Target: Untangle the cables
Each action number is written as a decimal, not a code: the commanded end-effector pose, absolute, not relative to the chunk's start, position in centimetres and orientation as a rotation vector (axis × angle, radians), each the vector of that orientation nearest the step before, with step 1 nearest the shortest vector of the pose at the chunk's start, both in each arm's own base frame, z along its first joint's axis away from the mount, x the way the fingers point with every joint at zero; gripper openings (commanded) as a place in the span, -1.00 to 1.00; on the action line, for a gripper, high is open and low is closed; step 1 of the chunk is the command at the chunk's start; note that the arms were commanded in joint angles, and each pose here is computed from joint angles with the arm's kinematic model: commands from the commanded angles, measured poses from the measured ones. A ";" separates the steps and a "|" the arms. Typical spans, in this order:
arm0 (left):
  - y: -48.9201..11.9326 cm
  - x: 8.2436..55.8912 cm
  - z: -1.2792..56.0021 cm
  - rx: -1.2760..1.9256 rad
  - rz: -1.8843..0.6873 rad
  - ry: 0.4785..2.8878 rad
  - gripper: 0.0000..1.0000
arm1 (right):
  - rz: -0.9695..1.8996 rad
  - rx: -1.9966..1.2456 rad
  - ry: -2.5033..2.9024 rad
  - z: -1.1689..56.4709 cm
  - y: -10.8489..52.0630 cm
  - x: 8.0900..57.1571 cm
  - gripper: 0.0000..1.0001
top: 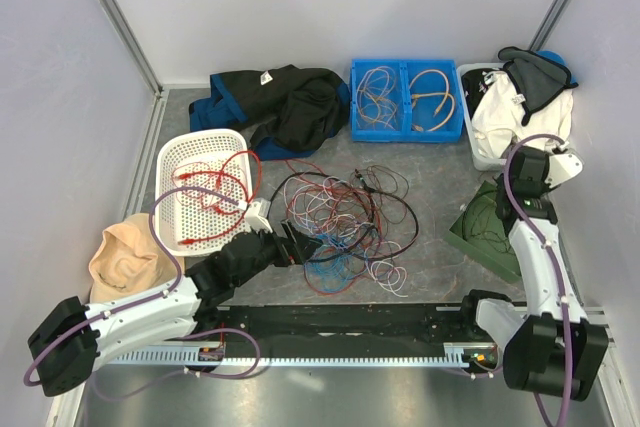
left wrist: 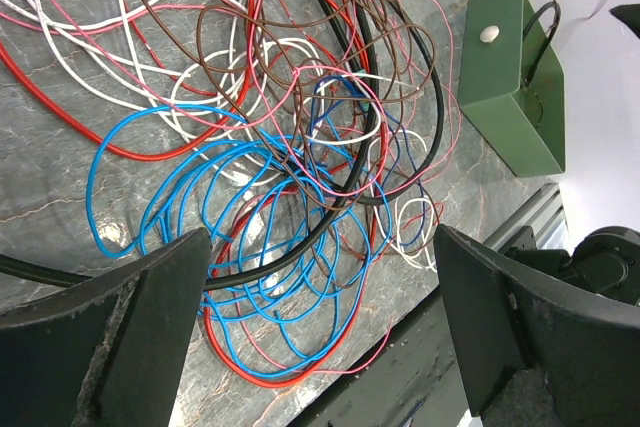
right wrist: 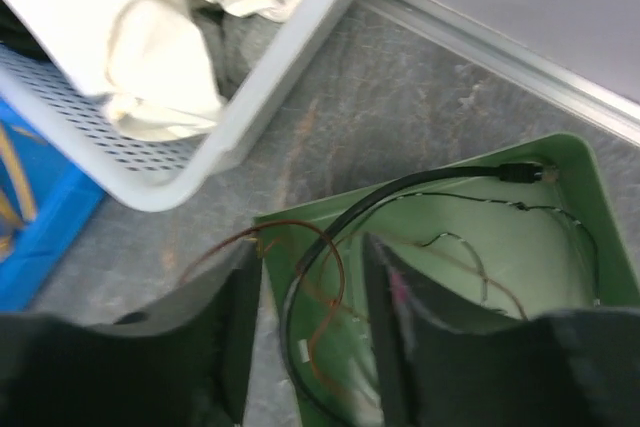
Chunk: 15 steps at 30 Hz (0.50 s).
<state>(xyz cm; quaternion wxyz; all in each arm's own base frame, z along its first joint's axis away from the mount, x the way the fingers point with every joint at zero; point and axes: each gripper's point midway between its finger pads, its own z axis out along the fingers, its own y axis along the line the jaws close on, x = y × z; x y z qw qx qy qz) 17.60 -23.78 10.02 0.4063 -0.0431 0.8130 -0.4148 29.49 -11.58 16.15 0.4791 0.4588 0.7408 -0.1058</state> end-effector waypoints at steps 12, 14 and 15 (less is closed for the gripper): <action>-24.2 18.5 11.5 -0.152 -1.043 2.027 0.99 | 0.016 1.037 1.587 25.5 -8.0 27.7 0.35; -24.2 18.5 11.3 -0.158 -1.039 2.034 0.99 | 0.106 1.017 1.580 25.3 -6.8 27.9 0.35; -24.2 18.6 11.4 -0.161 -1.038 2.031 0.99 | 0.169 0.987 1.584 25.2 -5.8 28.5 0.32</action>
